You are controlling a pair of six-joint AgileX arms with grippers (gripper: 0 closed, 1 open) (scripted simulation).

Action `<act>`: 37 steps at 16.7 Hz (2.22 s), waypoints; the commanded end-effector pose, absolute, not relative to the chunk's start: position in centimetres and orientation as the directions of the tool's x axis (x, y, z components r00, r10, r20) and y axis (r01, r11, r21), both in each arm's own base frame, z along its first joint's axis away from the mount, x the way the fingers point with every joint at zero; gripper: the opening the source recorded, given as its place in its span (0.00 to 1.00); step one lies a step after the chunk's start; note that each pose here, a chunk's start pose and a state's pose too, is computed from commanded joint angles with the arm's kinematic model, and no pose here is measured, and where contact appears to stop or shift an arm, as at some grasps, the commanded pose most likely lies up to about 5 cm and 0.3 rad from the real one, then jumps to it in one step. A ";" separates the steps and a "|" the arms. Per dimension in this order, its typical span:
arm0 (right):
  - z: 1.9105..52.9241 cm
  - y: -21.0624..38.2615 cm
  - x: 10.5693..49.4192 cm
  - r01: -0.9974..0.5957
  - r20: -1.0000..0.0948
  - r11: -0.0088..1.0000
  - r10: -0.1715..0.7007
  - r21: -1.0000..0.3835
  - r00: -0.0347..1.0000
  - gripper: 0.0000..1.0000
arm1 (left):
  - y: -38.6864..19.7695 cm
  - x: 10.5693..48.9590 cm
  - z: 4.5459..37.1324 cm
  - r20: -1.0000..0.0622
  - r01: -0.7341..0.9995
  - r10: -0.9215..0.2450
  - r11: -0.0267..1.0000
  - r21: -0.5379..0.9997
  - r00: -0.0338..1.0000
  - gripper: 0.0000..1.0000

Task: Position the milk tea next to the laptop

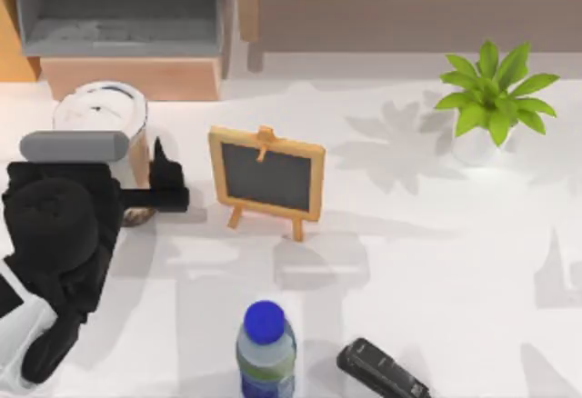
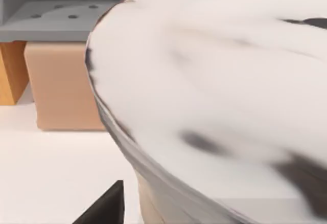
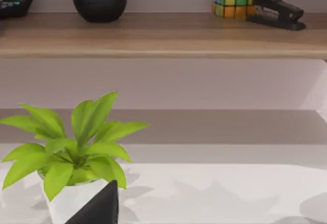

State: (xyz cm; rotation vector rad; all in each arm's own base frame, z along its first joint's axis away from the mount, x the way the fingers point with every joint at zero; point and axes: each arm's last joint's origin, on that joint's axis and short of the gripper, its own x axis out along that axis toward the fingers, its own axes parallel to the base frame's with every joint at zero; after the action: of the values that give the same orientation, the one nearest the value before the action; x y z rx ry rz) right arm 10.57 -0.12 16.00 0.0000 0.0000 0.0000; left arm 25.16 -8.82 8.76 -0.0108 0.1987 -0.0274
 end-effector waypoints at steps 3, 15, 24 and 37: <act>16.0 -0.1 10.6 0.000 0.000 1.000 0.000 0.000 1.000 1.00 | -8.8 25.2 8.8 -0.197 0.026 -0.028 1.000 -0.013 0.980 0.62; 16.0 -0.1 10.6 0.000 0.000 1.000 0.000 0.000 1.000 1.00 | -8.8 25.2 8.8 -0.197 0.026 -0.028 1.000 -0.013 0.980 0.00; 16.0 -0.1 10.6 0.000 0.000 1.000 0.000 0.000 1.000 1.00 | -8.8 25.1 9.2 -0.199 0.027 -0.029 1.000 -0.011 0.980 0.00; 16.0 -0.1 10.6 0.000 0.000 1.000 0.000 0.000 1.000 1.00 | -8.0 26.1 12.0 -0.097 0.026 -0.029 0.999 -0.028 0.995 0.00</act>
State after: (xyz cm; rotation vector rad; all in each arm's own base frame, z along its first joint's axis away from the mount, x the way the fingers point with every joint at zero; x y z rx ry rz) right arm 10.57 -0.12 16.00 0.0000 0.0000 0.0000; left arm 26.14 -8.02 12.00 -0.0271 0.0971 -0.0279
